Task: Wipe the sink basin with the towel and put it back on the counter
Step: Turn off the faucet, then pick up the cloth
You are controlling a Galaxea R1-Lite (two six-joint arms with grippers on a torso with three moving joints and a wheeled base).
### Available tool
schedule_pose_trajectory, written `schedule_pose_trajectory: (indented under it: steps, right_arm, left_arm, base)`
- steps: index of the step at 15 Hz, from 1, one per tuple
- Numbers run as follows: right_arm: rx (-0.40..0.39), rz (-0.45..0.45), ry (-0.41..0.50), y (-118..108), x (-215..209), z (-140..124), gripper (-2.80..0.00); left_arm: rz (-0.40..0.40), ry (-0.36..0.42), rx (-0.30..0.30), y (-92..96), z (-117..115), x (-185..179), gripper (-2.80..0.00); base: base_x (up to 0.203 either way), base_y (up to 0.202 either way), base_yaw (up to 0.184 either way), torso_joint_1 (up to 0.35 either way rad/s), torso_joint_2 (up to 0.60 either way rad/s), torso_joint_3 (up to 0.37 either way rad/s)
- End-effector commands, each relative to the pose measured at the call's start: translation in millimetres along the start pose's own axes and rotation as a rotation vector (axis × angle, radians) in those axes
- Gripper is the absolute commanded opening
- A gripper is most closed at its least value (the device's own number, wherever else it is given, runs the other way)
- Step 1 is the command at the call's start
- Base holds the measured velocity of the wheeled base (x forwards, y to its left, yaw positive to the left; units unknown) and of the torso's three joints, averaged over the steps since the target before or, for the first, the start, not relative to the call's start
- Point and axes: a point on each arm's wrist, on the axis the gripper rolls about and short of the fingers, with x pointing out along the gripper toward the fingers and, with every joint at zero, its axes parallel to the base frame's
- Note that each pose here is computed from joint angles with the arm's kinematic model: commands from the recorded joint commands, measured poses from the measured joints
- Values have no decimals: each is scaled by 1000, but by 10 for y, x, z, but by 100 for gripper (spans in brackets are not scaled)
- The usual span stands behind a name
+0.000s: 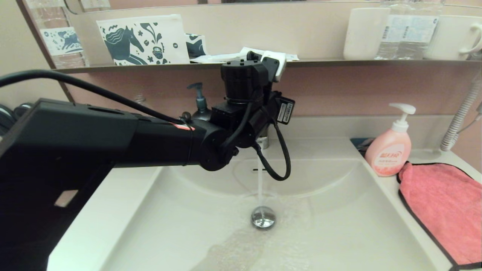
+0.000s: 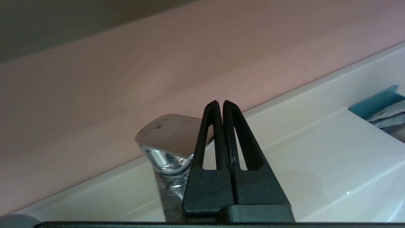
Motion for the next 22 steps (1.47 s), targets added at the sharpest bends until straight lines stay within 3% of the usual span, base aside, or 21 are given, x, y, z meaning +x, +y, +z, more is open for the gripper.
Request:
schedule_pose_trajectory:
  steps: [1,5,13,18,22]
  right_arm:
    - [-1,1,1,0,0,0,-280]
    - [-1,1,2,0,1,-1,-280]
    - [-1,1,1,0,1,-1,-280]
    - [-1,1,1,0,1,-1,-280]
    - [-1,1,1,0,1,0,-280]
  left_arm:
    - [5,14,6,5,-72,52,-280]
    - [-1,17,6,55,-41,46,-280]
    - [-14,75,7,9,-314,-25,-280]
    - [-1,38,-4,127,-93,-200,-280]
    - [15,4,-21,321,154,-570,-280]
  base:
    - [0,0,0,0,0,0]
    - [0,0,0,0,0,0]
    - [0,0,0,0,0,0]
    - [0,0,0,0,0,0]
    - [0,0,0,0,0,0]
